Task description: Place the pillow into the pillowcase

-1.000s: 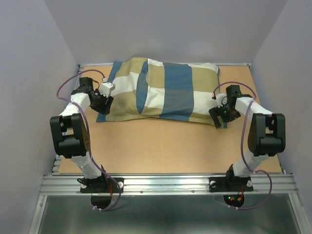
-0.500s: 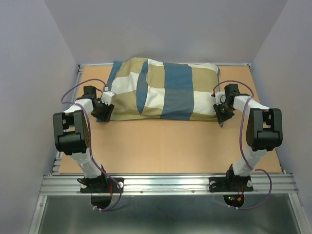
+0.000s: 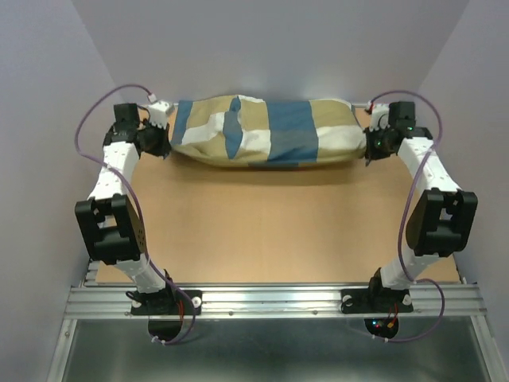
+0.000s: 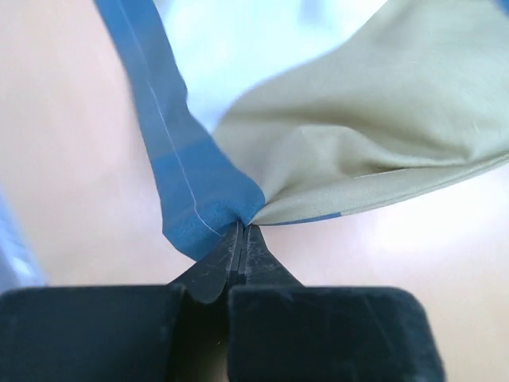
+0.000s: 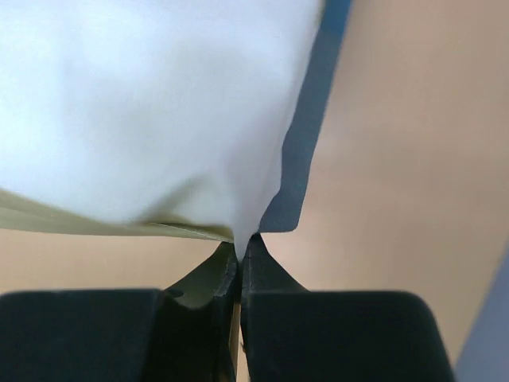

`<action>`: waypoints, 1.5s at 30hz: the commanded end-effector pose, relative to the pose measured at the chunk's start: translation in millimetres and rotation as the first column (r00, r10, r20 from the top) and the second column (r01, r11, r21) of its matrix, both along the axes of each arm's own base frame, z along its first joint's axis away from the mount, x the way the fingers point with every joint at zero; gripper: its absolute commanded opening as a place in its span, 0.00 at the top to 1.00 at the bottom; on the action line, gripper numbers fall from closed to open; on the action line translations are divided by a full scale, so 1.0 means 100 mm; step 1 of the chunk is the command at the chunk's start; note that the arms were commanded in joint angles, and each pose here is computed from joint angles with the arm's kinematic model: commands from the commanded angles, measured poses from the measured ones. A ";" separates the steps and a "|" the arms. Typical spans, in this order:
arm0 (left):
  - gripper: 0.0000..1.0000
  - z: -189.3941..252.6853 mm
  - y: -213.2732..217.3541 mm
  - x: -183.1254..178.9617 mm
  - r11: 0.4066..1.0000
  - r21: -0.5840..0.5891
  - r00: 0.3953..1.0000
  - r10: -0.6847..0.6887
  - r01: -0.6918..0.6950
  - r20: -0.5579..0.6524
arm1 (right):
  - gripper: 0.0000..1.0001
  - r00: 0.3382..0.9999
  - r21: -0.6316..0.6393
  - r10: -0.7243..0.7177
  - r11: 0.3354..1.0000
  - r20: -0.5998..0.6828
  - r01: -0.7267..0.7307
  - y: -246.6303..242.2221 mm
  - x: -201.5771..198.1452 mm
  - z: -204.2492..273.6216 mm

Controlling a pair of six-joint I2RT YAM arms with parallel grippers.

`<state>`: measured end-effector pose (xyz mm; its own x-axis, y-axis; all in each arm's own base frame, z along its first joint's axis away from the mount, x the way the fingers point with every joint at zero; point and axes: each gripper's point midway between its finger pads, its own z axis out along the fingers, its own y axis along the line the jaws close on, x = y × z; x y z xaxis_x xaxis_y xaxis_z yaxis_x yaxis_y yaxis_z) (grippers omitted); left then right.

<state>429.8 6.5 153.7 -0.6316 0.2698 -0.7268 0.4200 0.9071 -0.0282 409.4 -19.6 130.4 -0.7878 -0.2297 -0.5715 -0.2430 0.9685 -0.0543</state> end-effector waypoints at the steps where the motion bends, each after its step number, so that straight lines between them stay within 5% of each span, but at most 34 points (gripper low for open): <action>1: 1.00 1.87 0.05 0.18 0.998 -0.041 0.888 0.059 -0.045 0.456 | 1.00 0.848 0.023 -0.140 0.989 0.512 0.149 -0.46 0.47 2.01; 5: 1.00 2.83 0.00 -0.04 0.994 -0.095 0.745 0.110 -0.062 0.658 | 0.99 0.693 0.040 -0.129 0.989 0.709 0.143 -0.42 0.28 3.08; 10: 1.00 3.80 -0.02 -0.81 0.979 -0.176 0.503 0.205 -0.105 0.839 | 0.99 0.469 0.059 -0.140 0.981 0.872 0.182 -0.42 -0.22 4.08; 12: 1.00 4.10 0.01 -1.19 0.970 -0.202 0.382 0.240 -0.136 0.892 | 0.99 0.392 0.063 -0.143 0.976 0.909 0.209 -0.43 -0.49 4.33; 16: 1.00 4.26 0.05 -1.58 0.965 -0.192 0.280 0.237 -0.177 0.930 | 1.00 0.334 0.016 -0.107 0.964 0.936 0.264 -0.50 -0.72 4.43; 20: 1.00 4.00 0.04 -1.51 0.970 -0.161 0.338 0.216 -0.183 0.916 | 1.00 0.403 -0.015 -0.097 0.964 0.910 0.266 -0.52 -0.61 4.11; 24: 1.00 3.43 0.09 -1.15 0.968 -0.156 0.455 0.230 -0.196 0.860 | 1.00 0.546 -0.033 -0.100 0.973 0.832 0.228 -0.52 -0.23 3.38; 27: 1.00 2.73 0.20 -0.61 0.959 -0.159 0.587 0.269 -0.233 0.764 | 1.00 0.685 0.003 -0.129 0.983 0.717 0.182 -0.49 0.16 2.58; 30: 1.00 2.43 0.30 -0.14 0.953 -0.154 0.633 0.289 -0.260 0.719 | 1.00 0.800 0.102 -0.211 0.977 0.561 0.186 -0.48 0.68 1.72; 31: 1.00 2.26 0.35 0.24 0.953 -0.138 0.676 0.289 -0.269 0.678 | 0.94 0.822 0.171 -0.268 0.963 0.503 0.210 -0.46 0.80 1.52; 32: 0.97 2.20 0.39 0.46 0.953 -0.130 0.702 0.291 -0.275 0.650 | 0.78 0.804 0.196 -0.286 0.957 0.522 0.214 -0.48 0.98 1.68; 33: 0.84 2.15 0.48 0.83 0.941 -0.138 0.744 0.331 -0.310 0.580 | 0.28 0.849 0.209 -0.302 0.950 0.435 0.231 -0.49 1.21 1.26; 35: 0.44 1.89 0.55 1.02 0.928 -0.113 0.830 0.369 -0.355 0.418 | 0.07 0.830 0.227 -0.350 0.934 0.433 0.276 -0.58 1.42 1.51; 37: 0.02 2.16 0.58 1.28 0.932 -0.108 0.828 0.357 -0.346 0.432 | 0.00 0.834 0.195 -0.346 0.937 0.429 0.288 -0.64 1.47 1.51; 45: 0.01 2.20 0.46 0.89 0.945 -0.119 0.832 0.324 -0.304 0.451 | 0.00 0.831 0.150 -0.288 0.958 0.477 0.246 -0.64 1.18 1.79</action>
